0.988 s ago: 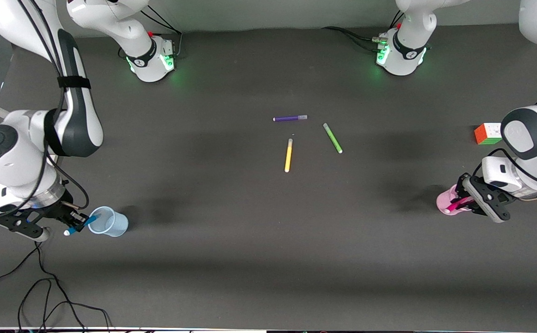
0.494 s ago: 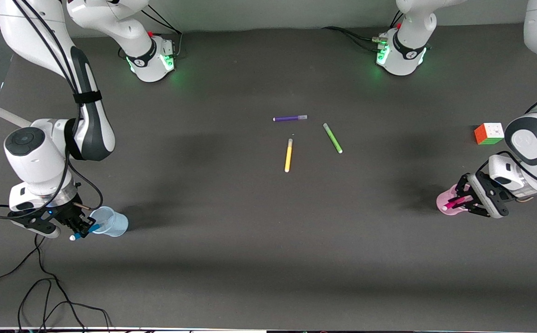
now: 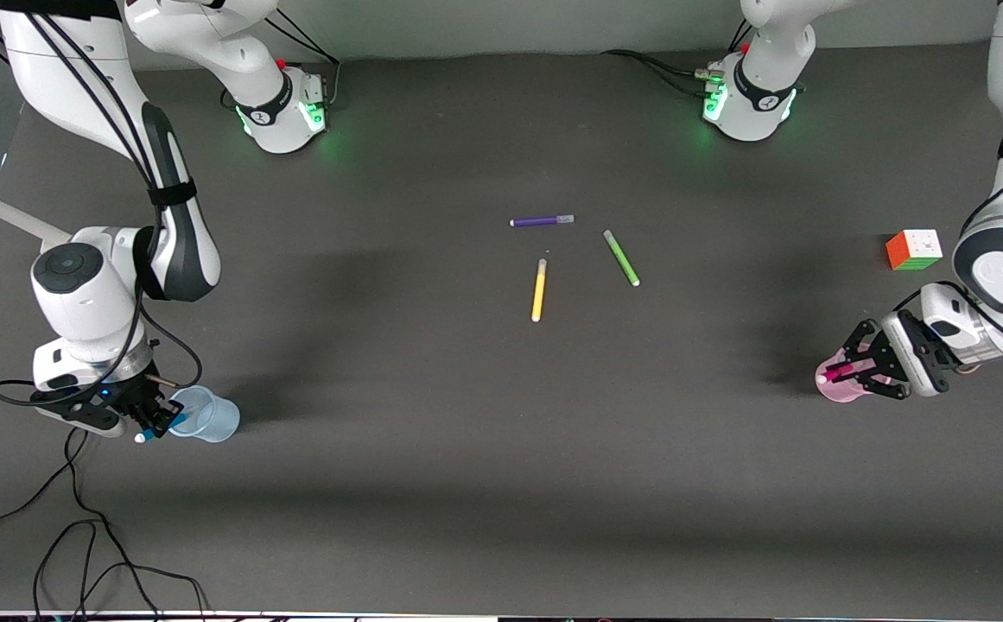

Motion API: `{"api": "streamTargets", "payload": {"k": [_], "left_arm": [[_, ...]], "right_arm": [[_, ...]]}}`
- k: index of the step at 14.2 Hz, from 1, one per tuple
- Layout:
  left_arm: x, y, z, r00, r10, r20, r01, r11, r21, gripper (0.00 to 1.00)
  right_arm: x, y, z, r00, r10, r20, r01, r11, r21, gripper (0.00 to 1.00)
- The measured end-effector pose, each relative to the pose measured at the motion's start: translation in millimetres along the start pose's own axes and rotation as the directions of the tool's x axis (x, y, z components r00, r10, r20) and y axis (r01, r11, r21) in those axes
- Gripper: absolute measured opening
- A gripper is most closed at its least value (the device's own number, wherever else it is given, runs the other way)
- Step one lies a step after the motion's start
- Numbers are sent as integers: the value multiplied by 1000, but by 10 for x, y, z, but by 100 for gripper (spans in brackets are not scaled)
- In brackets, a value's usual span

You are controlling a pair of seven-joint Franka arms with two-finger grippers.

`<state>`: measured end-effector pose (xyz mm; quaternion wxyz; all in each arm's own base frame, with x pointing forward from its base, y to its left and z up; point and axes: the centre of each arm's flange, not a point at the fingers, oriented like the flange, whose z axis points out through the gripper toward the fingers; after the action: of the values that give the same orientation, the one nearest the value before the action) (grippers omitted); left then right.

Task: Place pink and blue markers in matching cups
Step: 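Carry the blue marker to the blue cup while the left gripper carries pink, then open both grippers, dropping the markers into their matching cups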

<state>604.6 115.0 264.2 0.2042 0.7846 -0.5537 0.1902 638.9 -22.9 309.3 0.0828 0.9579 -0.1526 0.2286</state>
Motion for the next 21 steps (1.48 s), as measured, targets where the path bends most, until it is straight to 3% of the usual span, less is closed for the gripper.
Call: {"api": "streamTargets", "payload": {"k": [3, 4, 9, 11, 17, 21], "left_arm": [[-43, -14, -89, 1000, -4, -22, 4, 1000, -15, 18], [-69, -18, -112, 1000, -7, -25, 7, 1000, -14, 18], [-154, -14, -158, 999, -19, -34, 19, 1000, -19, 20], [-156, -16, -168, 999, -7, -37, 7, 1000, -19, 37], [-111, -46, -215, 999, 13, -46, -14, 1000, -15, 99], [90, -141, -437, 996, -35, -86, 35, 999, -6, 100]], "right_arm": [[-85, 2, 77, 1000, -6, -11, 6, 1000, 4, 18], [-98, 2, 92, 1000, -8, -10, 8, 1000, 3, 22], [-98, -22, 96, 1000, -13, -18, 13, 1000, 6, 76], [-70, -27, 75, 1000, -12, -19, 12, 1000, 6, 96], [263, -66, -304, 994, -1, 110, 5, 999, -43, 100], [440, -199, -802, 964, -12, 265, 34, 996, -81, 100]]}}
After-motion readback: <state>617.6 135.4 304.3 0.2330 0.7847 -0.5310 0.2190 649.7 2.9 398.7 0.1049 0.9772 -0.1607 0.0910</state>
